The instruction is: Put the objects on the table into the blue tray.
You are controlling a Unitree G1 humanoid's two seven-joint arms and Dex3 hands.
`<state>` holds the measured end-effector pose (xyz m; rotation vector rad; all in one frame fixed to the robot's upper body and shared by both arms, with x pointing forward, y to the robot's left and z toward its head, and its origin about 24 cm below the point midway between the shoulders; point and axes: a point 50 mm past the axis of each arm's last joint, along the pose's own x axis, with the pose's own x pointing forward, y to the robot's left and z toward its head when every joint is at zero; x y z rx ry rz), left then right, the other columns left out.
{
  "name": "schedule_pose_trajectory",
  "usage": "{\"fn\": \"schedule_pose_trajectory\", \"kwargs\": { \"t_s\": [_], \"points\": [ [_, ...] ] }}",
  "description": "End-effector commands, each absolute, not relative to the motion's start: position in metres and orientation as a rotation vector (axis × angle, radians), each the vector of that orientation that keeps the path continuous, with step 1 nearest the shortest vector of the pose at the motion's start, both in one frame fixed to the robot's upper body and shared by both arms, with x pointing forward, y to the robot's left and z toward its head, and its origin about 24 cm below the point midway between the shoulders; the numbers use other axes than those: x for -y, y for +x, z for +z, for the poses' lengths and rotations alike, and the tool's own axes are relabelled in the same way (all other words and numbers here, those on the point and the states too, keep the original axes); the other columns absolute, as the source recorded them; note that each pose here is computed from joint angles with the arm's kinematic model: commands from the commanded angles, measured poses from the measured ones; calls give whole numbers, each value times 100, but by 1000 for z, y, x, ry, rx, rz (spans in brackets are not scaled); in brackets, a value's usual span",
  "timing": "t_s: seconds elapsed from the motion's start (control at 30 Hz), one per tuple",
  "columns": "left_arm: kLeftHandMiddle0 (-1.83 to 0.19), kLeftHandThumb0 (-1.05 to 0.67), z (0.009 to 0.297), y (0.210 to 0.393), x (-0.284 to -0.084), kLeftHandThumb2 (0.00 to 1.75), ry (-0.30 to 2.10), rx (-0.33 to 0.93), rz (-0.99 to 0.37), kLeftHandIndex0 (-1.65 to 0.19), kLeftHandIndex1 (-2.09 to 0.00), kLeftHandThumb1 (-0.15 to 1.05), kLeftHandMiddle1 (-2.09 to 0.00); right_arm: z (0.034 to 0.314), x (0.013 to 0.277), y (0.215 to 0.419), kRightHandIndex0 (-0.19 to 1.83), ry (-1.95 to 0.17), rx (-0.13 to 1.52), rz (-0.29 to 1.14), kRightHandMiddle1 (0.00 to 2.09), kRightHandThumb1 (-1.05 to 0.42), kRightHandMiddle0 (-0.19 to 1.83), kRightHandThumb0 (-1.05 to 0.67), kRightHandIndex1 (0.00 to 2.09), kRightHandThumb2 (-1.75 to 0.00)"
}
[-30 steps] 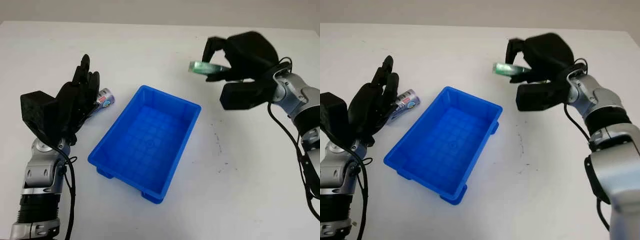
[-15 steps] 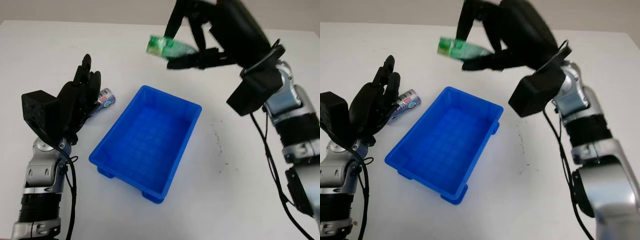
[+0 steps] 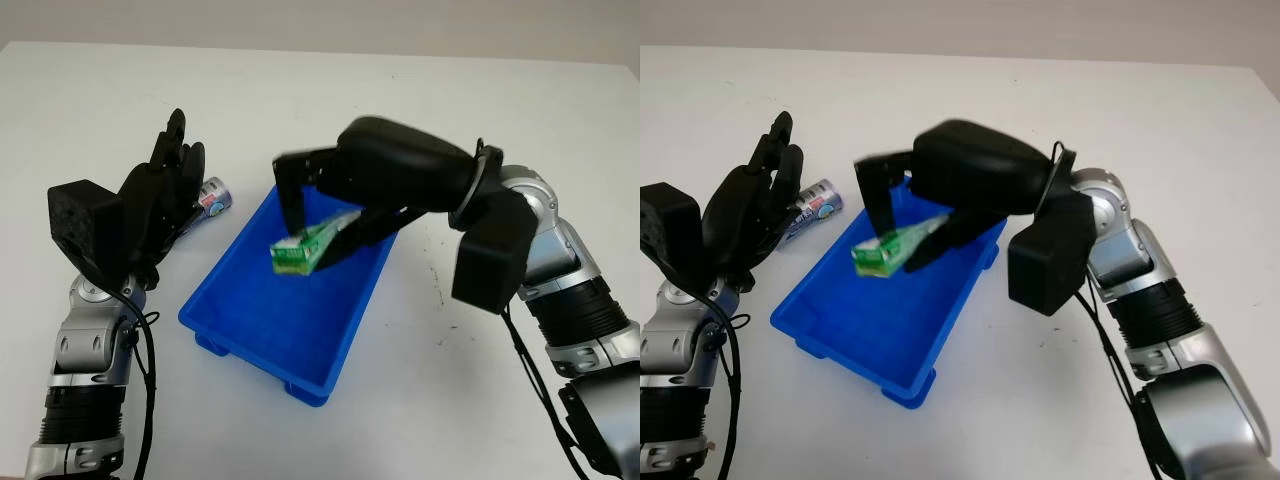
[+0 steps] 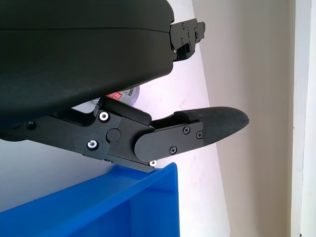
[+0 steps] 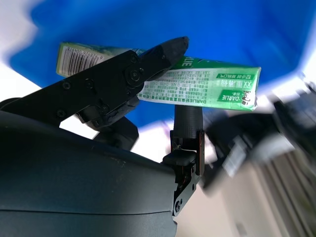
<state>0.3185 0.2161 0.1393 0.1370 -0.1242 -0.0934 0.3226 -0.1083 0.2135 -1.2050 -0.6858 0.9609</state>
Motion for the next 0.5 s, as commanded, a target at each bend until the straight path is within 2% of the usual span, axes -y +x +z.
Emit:
{"fn": "schedule_pose_trajectory", "kwargs": {
  "t_s": [0.0, 0.07, 0.1, 0.13, 0.17, 0.27, 0.47],
  "points": [
    [19, -80, 135, 316, -215, 62, 126, 112, -97, 19, -2, 105, -3, 217, 113, 326, 31, -1325, 624, 991, 155, -102, 27, -61, 161, -6],
    [19, -79, 135, 316, -214, 63, 133, 110, -92, 18, -3, 105, -4, 218, 115, 326, 16, -1371, 590, 1034, 94, -102, 18, -66, 96, -5],
    [18, -79, 135, 317, -214, 63, 133, 108, -89, 18, -3, 105, -4, 220, 116, 325, 18, -1378, 584, 1047, 70, -102, 20, -67, 68, -5],
    [18, -79, 135, 317, -214, 63, 133, 107, -88, 18, -4, 105, -4, 220, 116, 325, 13, -1382, 576, 1057, 44, -103, 14, -70, 40, -6],
    [18, -79, 135, 317, -214, 63, 133, 106, -88, 18, -4, 105, -5, 221, 116, 324, 9, -1382, 570, 1062, 33, -104, 11, -71, 28, -6],
    [18, -80, 135, 318, -214, 62, 134, 105, -88, 17, -4, 105, -5, 225, 117, 325, -1, -1386, 575, 1058, 18, -105, 1, -71, 12, -9],
    [18, -79, 135, 318, -215, 62, 137, 107, -90, 18, -4, 105, -5, 233, 119, 328, -8, -1343, 623, 993, 11, -105, -3, -70, 6, -11]
  ]
}}
